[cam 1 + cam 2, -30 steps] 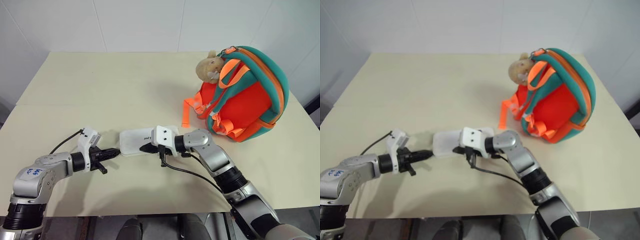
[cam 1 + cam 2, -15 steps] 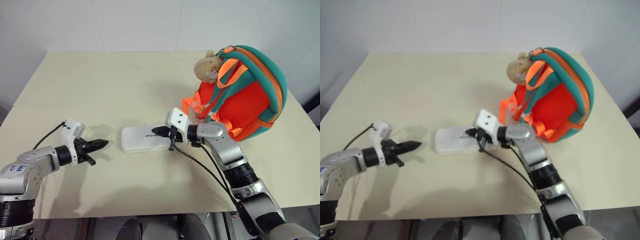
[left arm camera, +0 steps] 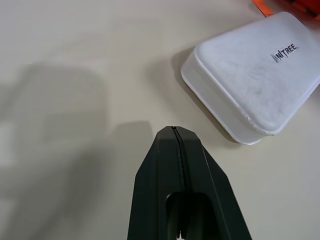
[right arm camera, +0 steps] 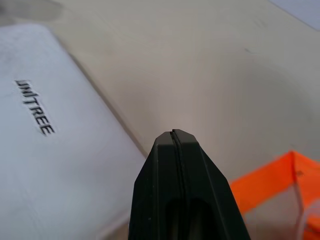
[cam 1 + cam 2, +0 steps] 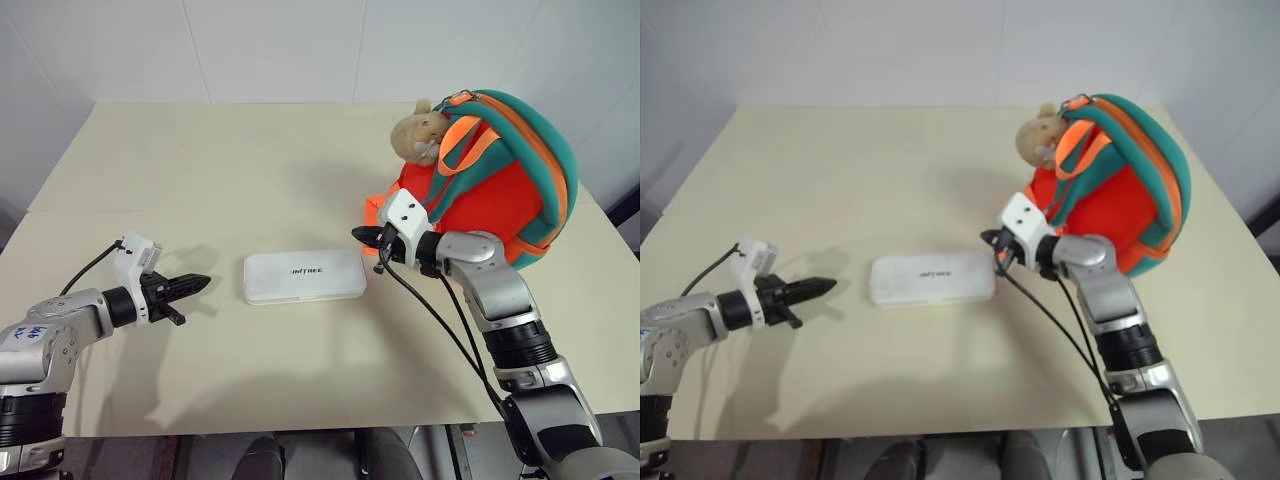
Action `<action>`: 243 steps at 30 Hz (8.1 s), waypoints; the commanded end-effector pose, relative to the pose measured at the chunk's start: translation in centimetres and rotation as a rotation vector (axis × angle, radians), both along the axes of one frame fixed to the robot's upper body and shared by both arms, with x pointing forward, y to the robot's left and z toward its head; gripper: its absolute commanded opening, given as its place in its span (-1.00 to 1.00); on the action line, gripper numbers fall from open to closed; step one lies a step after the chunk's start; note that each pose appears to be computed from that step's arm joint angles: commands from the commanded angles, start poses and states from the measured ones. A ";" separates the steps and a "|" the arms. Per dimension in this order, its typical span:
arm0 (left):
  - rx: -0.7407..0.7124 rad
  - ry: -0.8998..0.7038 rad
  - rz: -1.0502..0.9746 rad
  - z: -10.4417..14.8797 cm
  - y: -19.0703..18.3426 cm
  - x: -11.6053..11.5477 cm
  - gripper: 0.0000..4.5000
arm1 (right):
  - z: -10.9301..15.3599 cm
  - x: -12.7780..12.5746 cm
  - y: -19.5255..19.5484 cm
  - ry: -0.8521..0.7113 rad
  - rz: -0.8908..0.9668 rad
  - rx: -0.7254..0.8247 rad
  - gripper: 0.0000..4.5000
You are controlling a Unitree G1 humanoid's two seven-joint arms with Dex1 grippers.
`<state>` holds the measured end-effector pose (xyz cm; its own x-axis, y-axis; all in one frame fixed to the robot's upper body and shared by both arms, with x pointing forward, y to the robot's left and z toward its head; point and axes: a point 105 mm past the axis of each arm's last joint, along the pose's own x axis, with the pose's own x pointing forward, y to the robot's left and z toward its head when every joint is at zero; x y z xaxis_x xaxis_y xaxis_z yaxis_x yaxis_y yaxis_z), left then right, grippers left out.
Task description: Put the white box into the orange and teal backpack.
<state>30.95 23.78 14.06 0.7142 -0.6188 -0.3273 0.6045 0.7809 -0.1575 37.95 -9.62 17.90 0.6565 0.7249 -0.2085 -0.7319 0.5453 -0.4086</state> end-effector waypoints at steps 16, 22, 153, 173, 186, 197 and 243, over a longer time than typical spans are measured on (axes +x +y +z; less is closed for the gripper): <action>-0.045 -0.026 -0.123 0.4 -3.3 1.3 -1.00 | -3.1 -1.7 -1.4 0.061 0.007 -0.174 -0.95; -0.054 -0.018 -0.148 0.1 -4.0 1.4 -1.00 | -3.9 -2.0 -1.0 0.070 0.033 -0.220 -0.95; -0.526 0.483 -0.188 -3.9 -3.5 -3.2 1.00 | -4.4 -4.7 -1.1 0.008 0.099 -0.349 0.98; -0.570 0.500 -0.277 -4.1 -6.6 -1.8 1.00 | -4.3 -4.5 -0.8 -0.001 0.094 -0.334 0.98; -0.596 0.484 -0.266 -3.2 -6.1 -0.5 -0.30 | -4.2 -4.4 -1.1 -0.002 0.088 -0.333 1.00; -0.731 0.411 -0.233 -0.3 -5.9 0.9 -0.41 | -2.6 -4.8 -1.7 -0.016 0.040 -0.246 1.00; -1.071 0.172 0.020 2.4 -4.9 0.4 -0.41 | 3.4 -1.0 -7.9 -0.118 -0.403 0.464 1.00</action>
<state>31.70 18.77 15.21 0.7381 -0.6352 0.2275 0.4495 0.2115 -0.8679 36.79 -17.27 20.11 0.8917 0.4401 0.1059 -0.4303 0.8967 -0.1035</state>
